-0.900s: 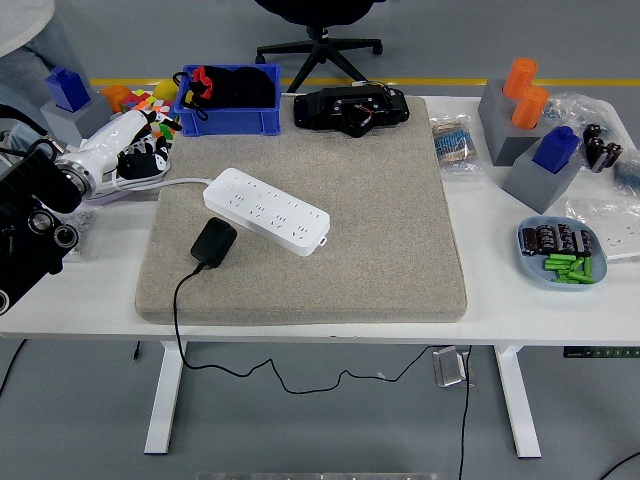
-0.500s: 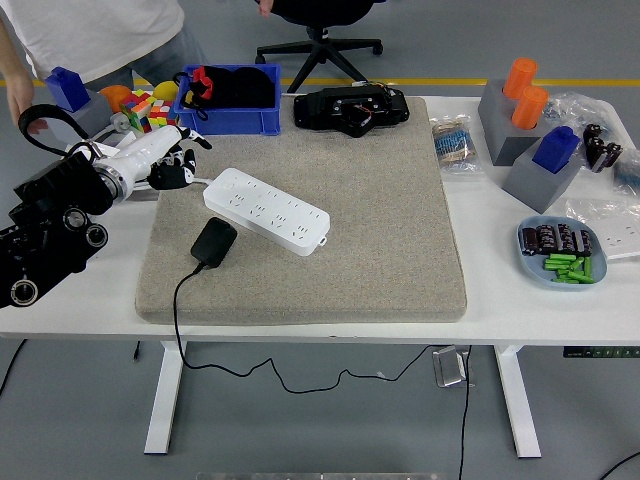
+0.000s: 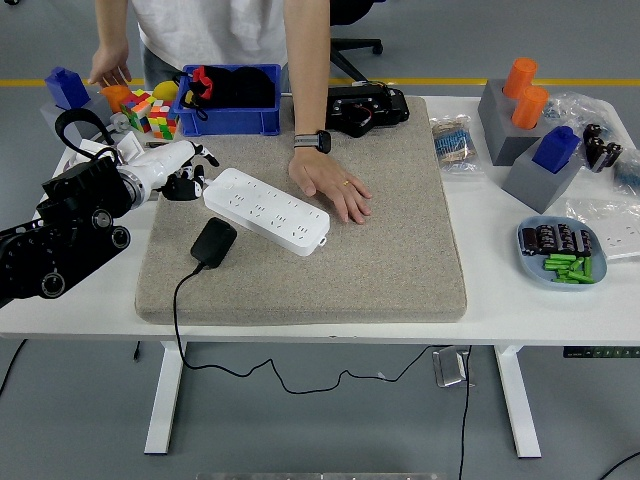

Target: Press the white button,pick up the black plug,place it near the board,insert it into the board

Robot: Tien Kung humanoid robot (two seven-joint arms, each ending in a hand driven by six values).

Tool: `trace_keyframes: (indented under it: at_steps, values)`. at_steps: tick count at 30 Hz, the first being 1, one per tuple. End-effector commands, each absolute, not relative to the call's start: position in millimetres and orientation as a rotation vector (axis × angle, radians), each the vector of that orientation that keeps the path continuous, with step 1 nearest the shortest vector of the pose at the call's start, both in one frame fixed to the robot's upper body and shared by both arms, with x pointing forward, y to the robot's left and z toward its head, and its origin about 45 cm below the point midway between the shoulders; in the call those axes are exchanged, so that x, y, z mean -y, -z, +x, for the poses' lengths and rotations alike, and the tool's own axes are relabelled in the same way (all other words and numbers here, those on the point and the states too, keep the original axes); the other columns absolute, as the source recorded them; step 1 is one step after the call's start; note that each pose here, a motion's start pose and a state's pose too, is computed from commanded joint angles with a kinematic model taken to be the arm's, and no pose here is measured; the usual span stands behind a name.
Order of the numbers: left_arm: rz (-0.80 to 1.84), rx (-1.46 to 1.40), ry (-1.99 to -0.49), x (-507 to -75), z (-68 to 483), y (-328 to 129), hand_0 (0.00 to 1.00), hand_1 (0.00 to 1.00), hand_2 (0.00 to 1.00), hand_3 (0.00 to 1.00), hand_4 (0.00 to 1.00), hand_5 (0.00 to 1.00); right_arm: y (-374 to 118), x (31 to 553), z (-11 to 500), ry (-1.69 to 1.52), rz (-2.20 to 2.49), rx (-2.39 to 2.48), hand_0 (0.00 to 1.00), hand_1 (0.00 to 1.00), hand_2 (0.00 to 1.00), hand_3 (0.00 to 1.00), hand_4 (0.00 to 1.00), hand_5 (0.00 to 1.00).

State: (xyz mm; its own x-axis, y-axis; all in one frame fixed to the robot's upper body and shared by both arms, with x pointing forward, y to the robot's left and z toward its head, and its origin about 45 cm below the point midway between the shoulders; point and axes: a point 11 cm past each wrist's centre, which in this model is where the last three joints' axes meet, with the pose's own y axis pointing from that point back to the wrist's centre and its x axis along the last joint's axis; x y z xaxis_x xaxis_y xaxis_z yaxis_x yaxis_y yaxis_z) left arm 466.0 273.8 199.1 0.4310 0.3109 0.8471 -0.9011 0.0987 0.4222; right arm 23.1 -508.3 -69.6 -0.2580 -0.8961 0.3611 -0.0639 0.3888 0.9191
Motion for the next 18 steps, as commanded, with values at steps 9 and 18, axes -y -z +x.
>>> trace_keyframes:
  at_steps: [9, 18]
  values:
    - [1.174, 0.652, -0.98, -274.3, 468.1, -187.7, 0.002, 0.002, 0.055, 0.744, 0.002, 0.002, 70.0, 507.9, 22.0, 1.022, 0.868, 1.622, 0.805, 0.718, 0.715, 0.668, 0.724, 0.49]
    - [1.19, 0.668, -0.959, -264.3, 471.1, -183.0, 0.002, 0.002, 0.055, 0.741, 0.002, 0.002, 69.7, 508.1, 23.5, 1.019, 0.871, 1.621, 0.805, 0.718, 0.715, 0.668, 0.725, 0.491]
